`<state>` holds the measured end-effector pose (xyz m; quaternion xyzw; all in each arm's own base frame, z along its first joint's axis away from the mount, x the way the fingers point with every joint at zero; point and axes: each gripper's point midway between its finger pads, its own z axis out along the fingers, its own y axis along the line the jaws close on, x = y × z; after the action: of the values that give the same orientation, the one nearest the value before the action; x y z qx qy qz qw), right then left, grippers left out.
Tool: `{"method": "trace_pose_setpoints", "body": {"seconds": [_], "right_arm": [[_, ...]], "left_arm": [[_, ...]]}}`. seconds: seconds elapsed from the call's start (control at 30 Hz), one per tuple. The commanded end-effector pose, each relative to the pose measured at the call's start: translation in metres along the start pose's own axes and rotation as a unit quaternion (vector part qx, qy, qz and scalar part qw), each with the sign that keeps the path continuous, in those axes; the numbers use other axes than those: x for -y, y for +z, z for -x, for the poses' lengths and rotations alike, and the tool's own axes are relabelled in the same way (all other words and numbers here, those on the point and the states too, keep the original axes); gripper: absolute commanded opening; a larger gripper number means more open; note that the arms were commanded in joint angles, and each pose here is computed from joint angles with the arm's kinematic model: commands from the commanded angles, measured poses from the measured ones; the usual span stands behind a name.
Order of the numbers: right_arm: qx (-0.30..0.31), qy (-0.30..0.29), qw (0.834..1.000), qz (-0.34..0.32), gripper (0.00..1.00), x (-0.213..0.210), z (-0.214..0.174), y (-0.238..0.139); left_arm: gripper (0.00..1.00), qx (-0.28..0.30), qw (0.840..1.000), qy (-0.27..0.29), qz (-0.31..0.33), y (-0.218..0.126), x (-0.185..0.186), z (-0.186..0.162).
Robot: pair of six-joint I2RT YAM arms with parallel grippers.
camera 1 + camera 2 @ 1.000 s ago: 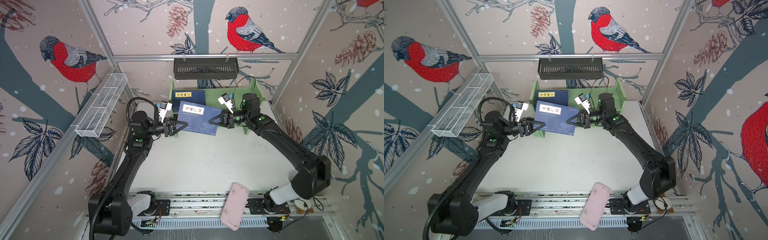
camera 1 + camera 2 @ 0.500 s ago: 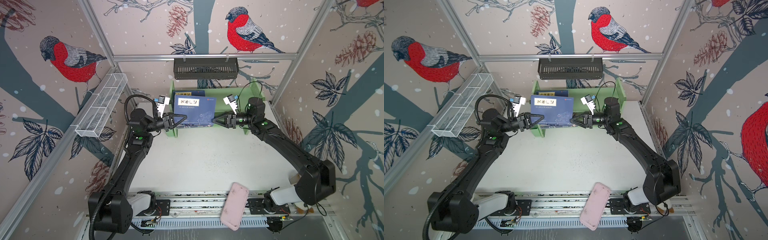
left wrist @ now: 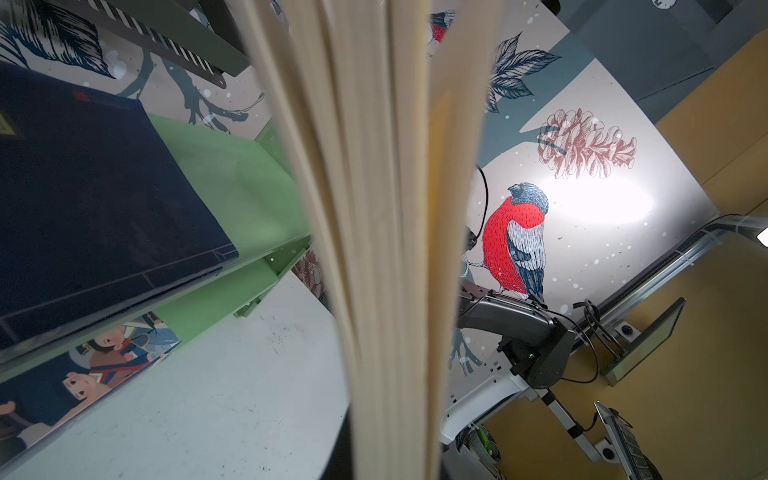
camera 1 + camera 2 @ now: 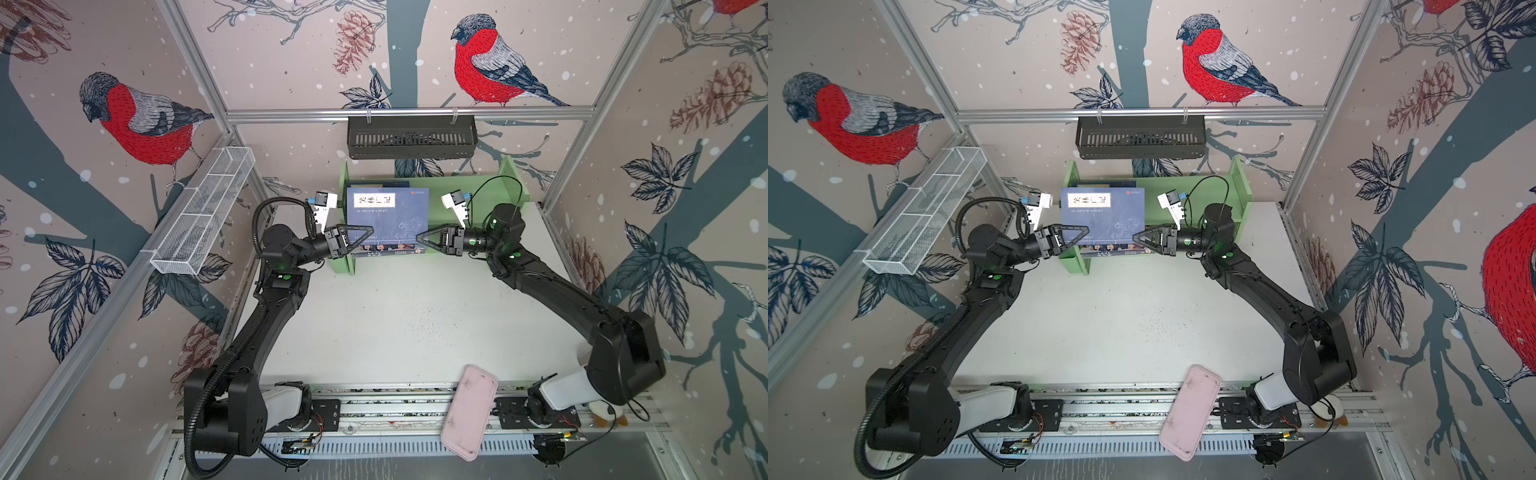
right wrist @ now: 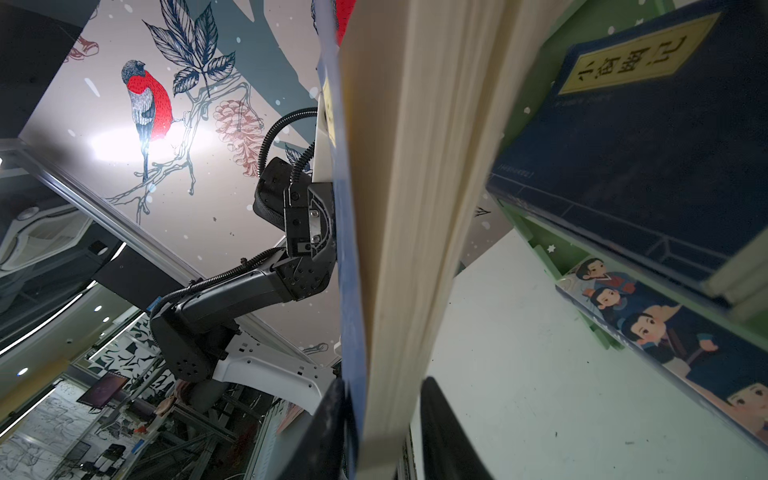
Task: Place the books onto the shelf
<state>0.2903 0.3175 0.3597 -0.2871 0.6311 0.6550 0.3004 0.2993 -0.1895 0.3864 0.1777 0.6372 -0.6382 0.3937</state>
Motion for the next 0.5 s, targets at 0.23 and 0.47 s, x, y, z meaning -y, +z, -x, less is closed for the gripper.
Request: {"method": "trace_pose_setpoints", "body": {"seconds": [0.23, 0.47], "right_arm": [[0.028, -0.005, 1.000, -0.014, 0.01, 0.002, 0.035, 0.002], [0.044, 0.034, 0.996, -0.070, 0.00, 0.031, 0.057, -0.012]], "left_arm": [[0.54, 0.038, 0.995, 0.067, 0.063, -0.006, -0.005, 0.022], [0.68, 0.065, 0.966, 0.117, 0.220, -0.035, -0.023, 0.056]]}}
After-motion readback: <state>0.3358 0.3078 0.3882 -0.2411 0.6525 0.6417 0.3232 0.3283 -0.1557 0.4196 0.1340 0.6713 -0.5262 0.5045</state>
